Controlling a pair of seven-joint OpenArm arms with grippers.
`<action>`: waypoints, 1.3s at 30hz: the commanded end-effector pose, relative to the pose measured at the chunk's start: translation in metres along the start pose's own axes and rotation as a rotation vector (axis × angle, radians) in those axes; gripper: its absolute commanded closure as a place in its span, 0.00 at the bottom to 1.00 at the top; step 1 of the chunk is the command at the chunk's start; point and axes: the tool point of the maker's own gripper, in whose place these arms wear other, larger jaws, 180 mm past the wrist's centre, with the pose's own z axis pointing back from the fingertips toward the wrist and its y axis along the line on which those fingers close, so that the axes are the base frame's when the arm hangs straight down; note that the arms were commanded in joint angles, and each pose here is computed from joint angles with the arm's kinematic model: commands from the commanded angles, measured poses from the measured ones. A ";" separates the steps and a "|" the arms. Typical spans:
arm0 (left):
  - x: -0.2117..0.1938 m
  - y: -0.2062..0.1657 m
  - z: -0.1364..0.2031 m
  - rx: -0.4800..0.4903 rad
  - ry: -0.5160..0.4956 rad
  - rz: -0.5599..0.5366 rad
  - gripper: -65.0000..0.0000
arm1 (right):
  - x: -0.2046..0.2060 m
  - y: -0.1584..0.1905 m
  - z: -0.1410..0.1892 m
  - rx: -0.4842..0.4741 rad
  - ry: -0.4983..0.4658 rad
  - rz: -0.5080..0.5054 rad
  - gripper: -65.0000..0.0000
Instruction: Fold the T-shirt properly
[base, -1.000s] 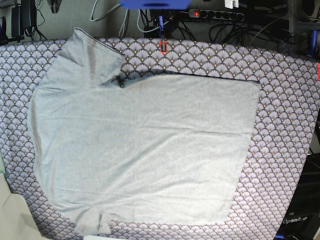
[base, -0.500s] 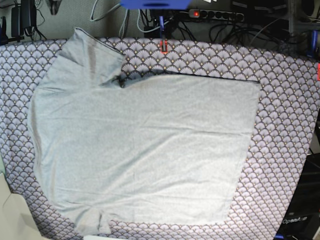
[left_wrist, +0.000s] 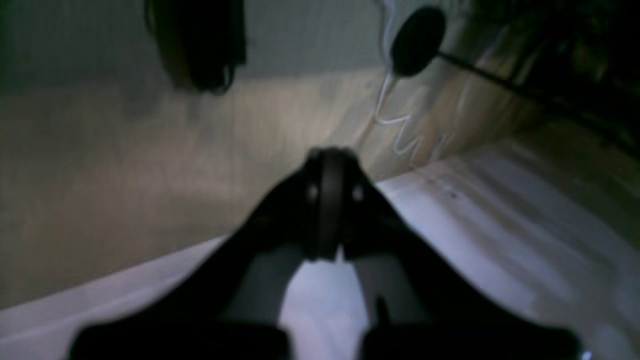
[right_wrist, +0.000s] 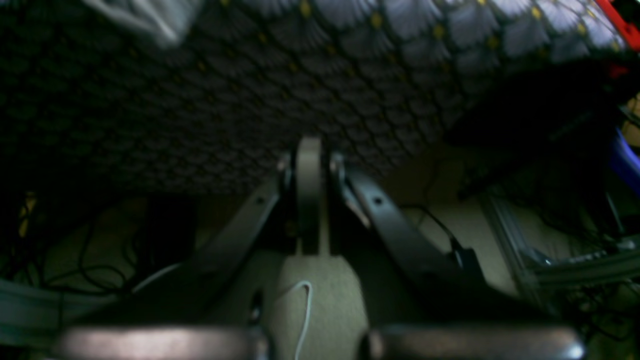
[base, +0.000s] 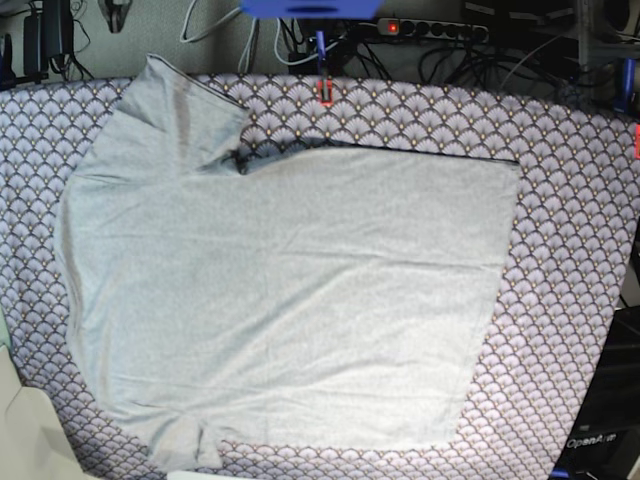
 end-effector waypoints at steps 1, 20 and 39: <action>-0.029 0.008 0.010 0.006 0.064 0.006 1.00 | 0.002 -0.008 0.009 -0.005 -0.007 0.012 0.96; 0.072 0.072 0.048 0.120 -0.159 -0.082 1.00 | -0.007 -0.011 0.005 -0.019 0.012 0.015 0.96; 0.183 0.178 0.143 0.789 -0.509 -0.374 1.00 | -0.006 -0.011 0.001 -0.023 0.006 0.012 0.96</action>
